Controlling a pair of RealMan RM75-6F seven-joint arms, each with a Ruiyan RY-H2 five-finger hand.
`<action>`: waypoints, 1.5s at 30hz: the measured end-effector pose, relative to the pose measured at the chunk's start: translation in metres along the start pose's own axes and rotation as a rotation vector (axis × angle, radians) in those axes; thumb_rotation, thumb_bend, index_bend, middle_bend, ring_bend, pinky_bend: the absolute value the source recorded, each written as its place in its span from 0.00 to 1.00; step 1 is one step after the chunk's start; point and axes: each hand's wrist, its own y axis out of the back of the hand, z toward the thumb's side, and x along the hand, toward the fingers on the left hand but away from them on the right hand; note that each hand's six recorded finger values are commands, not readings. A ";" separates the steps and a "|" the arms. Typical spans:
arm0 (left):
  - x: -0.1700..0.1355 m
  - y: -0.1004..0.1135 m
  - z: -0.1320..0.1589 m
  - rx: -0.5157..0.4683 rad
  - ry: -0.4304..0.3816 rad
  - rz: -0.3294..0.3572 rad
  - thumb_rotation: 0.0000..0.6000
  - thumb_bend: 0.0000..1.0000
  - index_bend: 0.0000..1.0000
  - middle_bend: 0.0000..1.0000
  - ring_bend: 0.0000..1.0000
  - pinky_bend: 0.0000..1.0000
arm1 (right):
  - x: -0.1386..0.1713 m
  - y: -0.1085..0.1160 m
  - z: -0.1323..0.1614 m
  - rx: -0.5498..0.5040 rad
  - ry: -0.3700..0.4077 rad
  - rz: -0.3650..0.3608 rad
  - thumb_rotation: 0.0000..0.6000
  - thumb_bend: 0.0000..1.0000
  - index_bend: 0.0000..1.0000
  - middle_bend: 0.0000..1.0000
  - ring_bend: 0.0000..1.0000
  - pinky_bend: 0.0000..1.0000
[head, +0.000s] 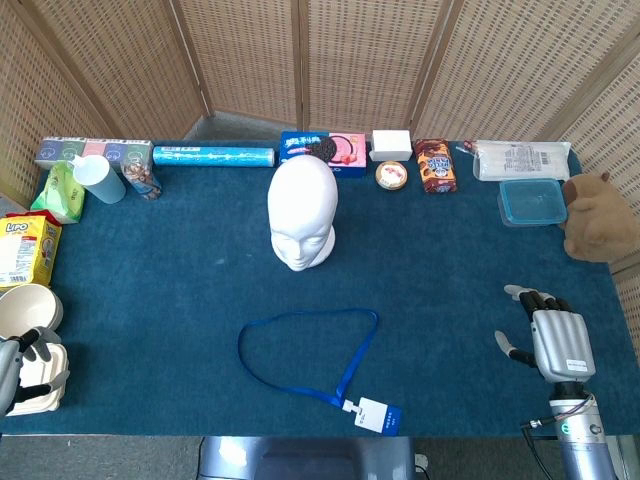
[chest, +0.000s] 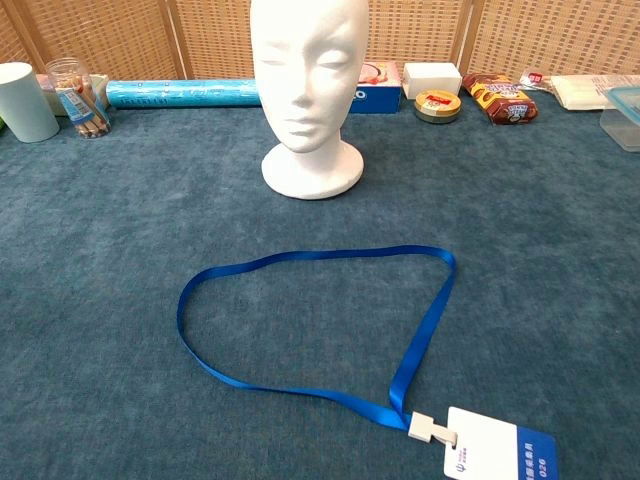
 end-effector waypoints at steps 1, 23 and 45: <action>0.000 0.000 0.001 -0.002 -0.002 -0.001 1.00 0.18 0.43 0.56 0.51 0.52 | 0.000 0.000 0.000 0.000 -0.001 0.000 0.87 0.31 0.25 0.33 0.34 0.30; 0.018 0.004 0.040 0.036 -0.140 -0.022 1.00 0.18 0.43 0.64 0.64 0.74 | -0.032 -0.018 0.061 -0.015 0.139 -0.013 0.87 0.31 0.33 0.74 0.94 0.97; 0.058 0.000 0.094 0.150 -0.269 -0.002 0.99 0.18 0.43 0.81 0.87 1.00 | -0.081 -0.096 0.154 0.018 0.225 0.122 0.87 0.31 0.49 1.00 1.00 1.00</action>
